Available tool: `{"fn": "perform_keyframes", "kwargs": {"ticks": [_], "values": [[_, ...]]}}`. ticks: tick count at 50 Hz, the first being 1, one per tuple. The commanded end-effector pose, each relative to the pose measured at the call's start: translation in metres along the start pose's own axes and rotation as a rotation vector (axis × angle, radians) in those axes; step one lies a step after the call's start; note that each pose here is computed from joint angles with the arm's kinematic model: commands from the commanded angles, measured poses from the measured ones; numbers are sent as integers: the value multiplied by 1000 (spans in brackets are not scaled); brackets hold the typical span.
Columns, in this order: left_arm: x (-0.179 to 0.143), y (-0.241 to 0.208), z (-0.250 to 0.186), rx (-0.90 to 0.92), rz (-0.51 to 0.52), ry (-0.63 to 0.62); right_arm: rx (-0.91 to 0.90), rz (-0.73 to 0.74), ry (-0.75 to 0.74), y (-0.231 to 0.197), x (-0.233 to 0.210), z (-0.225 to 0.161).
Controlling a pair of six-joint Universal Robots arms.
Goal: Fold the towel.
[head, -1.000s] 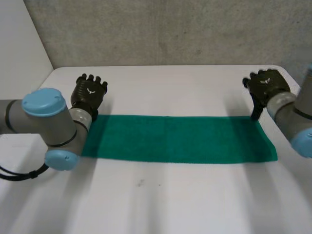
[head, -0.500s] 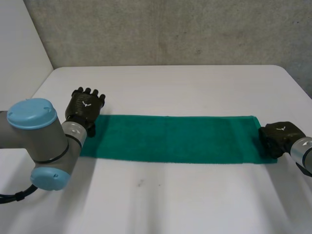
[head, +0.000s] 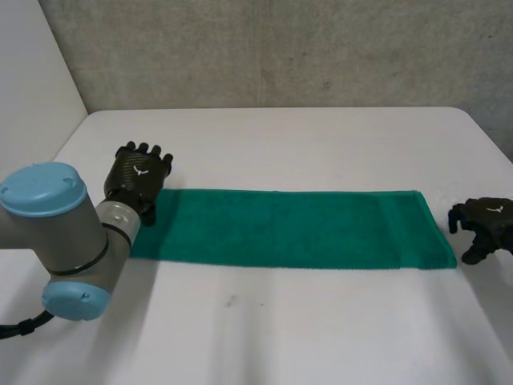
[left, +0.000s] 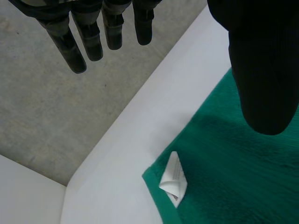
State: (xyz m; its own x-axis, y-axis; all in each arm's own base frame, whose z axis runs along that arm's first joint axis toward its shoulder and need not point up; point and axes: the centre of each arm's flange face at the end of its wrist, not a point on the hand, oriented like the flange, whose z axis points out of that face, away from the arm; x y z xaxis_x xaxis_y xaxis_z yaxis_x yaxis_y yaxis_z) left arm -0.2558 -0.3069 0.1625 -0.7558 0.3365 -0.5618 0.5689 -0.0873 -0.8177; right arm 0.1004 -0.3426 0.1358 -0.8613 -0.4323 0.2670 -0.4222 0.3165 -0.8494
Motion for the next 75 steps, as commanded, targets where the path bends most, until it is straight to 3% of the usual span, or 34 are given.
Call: {"fn": "perform_keyframes", "kwargs": {"ticks": [1,15,46,51,59,65,69,72,75], "values": [[5,4,-5,-15,-8,15,90,44,-113,-9,-14,-11],[2,0,-6,-8,-115,8,90,49,-117,3,-13,3],[1,1,-7,-12,-118,7,45,52,-83,14,-8,12],[4,4,-10,-22,-117,16,38,24,-29,12,1,13],[2,2,-12,-18,-118,12,-8,28,234,17,76,11],[0,0,-13,-13,-118,7,-22,-72,265,8,93,7],[-3,-5,-14,0,-120,0,8,-81,228,-19,85,-1],[-5,-8,-15,9,-120,-6,65,-95,195,-41,69,-2],[-7,-9,-15,13,-121,-8,214,-128,54,-93,5,-3]]}}
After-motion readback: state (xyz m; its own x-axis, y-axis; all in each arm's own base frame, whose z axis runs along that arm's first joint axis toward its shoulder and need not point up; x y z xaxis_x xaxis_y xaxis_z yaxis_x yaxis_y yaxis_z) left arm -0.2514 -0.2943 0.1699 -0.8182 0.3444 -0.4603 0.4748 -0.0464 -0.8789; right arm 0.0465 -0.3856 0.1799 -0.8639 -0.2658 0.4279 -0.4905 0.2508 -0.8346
